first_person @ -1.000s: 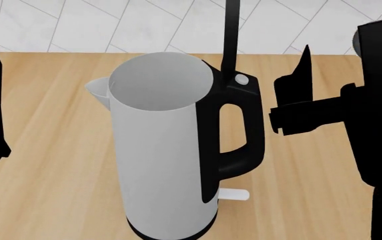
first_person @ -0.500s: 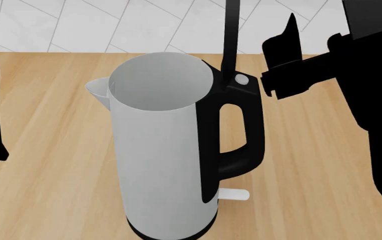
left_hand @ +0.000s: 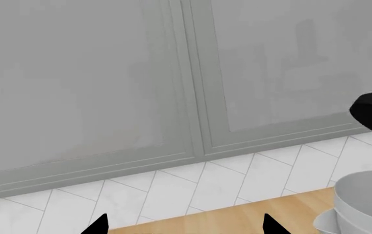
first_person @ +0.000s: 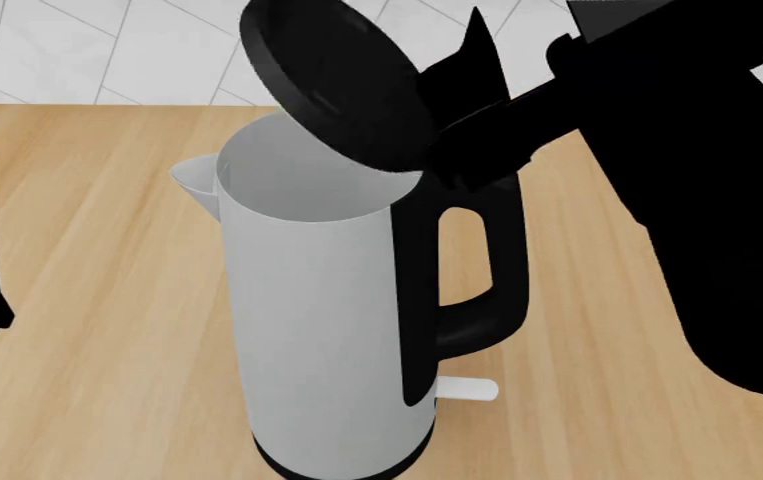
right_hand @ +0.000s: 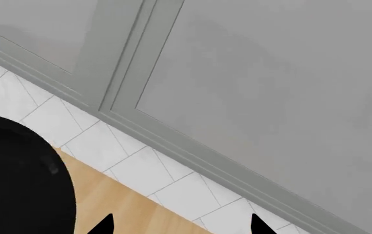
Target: Close the lid of the electric kettle.
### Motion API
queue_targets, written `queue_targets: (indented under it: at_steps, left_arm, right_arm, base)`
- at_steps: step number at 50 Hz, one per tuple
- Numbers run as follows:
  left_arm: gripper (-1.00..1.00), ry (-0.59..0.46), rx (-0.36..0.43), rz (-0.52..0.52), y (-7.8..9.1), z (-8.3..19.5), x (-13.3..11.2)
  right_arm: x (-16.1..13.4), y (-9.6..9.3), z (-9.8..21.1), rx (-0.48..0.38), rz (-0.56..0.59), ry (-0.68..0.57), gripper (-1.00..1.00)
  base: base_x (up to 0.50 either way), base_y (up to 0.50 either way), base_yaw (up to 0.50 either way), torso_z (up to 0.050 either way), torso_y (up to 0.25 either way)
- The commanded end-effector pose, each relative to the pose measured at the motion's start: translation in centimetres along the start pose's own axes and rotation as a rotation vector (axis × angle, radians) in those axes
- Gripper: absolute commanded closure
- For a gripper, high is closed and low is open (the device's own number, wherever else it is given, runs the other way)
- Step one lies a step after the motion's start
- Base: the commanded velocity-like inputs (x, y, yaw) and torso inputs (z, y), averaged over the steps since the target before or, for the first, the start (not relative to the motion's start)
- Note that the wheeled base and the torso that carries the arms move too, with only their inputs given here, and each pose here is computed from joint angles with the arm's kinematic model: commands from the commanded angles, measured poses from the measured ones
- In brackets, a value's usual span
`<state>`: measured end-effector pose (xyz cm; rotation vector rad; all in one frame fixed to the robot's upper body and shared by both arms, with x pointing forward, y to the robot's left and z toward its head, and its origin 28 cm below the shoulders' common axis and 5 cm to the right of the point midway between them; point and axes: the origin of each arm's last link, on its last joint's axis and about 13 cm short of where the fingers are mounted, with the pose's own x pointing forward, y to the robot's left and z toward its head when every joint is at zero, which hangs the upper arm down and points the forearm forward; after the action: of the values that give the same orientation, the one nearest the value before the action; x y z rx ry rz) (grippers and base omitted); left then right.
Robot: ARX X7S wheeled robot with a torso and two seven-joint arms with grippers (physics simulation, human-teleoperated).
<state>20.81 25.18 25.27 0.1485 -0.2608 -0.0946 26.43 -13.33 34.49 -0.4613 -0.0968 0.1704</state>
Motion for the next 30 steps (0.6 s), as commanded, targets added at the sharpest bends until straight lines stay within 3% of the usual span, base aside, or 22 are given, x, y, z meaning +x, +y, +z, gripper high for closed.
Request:
queue_targets:
  at_steps: [1,18,30]
  left_arm:
    - [-1.0,0.009,-0.002,0.004,0.1,-0.4,0.1]
    - [-1.0,0.006,-0.01,0.007,0.1,-0.4,0.0]
    - [-1.0,0.012,-0.022,0.008,0.1,-0.6,-0.1]
  right_arm:
    - [0.2,0.9,1.0,-0.041,0.057,-0.016,-1.0]
    - [-0.9,1.3,0.4,-0.017,0.062,-0.035,-1.0]
    - [-5.0,2.9,-0.1,-0.009,0.054,-0.122,-1.0]
  base:
    - [0.0,0.0,0.0,0.0,0.0]
    - [0.0,0.0,0.0,0.0,0.0]
    - [0.0,0.0,0.0,0.0,0.0]
